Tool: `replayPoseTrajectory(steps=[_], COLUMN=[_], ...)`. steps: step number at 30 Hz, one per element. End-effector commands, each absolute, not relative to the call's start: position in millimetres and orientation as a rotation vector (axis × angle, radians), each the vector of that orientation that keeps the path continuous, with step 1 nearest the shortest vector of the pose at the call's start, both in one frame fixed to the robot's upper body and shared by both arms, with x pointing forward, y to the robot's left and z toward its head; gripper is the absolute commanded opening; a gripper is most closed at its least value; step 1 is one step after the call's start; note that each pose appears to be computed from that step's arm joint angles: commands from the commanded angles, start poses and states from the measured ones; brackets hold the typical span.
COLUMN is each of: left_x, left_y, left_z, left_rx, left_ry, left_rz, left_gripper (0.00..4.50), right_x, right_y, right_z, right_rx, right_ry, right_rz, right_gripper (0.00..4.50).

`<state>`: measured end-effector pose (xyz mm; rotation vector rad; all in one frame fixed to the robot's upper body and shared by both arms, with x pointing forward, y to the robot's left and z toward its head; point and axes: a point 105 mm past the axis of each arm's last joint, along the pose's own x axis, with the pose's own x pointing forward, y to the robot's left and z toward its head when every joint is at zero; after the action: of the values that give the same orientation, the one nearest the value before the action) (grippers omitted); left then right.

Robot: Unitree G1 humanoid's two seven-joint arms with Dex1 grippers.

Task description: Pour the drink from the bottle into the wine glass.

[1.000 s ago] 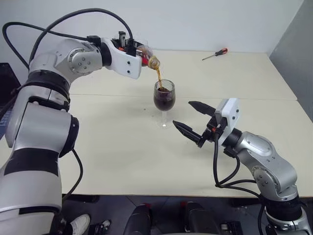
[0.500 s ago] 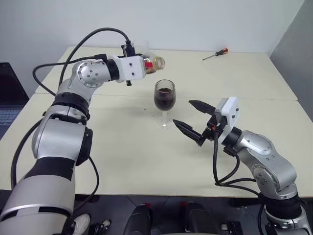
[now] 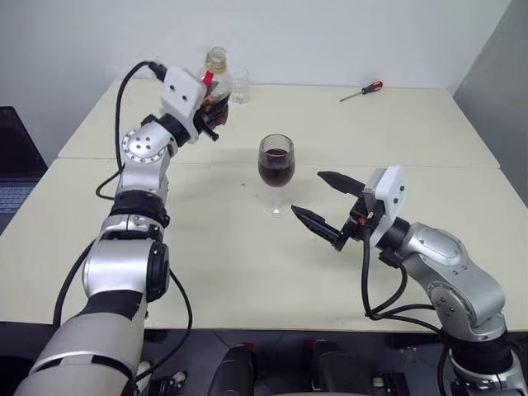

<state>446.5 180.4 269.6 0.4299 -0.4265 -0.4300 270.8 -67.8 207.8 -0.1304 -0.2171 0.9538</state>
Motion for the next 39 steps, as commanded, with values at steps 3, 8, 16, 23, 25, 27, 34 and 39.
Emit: replayPoseTrajectory(steps=[3,8,16,23,25,27,34,39], left_x=[436,425,415,414,415,416,419,418], left_y=[233,256,293,296,296,295,290,290], left_z=[273,237,192,170,165,162,160,160], left_rx=[0.213,0.197,0.158,0.145,0.134,0.123,0.106,0.091], left_ry=[-0.478,-0.418,-0.313,-0.264,-0.255,-0.251,-0.250,-0.256], left_rz=[-0.142,-0.032,0.083,0.085,0.086,0.088,0.088,0.085], left_gripper=[1.14,1.14,1.14,1.14,1.14,1.14,1.46,3.10], right_x=[253,247,231,229,230,230,236,239], right_y=[-65,-65,-70,-72,-71,-71,-73,-76], right_z=[213,211,205,203,203,203,202,201], right_rx=[-0.136,-0.126,-0.104,-0.107,-0.107,-0.108,-0.111,-0.124], right_ry=[-0.237,-0.223,-0.224,-0.224,-0.225,-0.226,-0.224,-0.222], right_rz=[0.993,1.009,1.061,1.056,1.054,1.051,1.029,1.021], right_gripper=[4.50,4.50,4.50,4.50,4.50,4.50,4.50,4.50])
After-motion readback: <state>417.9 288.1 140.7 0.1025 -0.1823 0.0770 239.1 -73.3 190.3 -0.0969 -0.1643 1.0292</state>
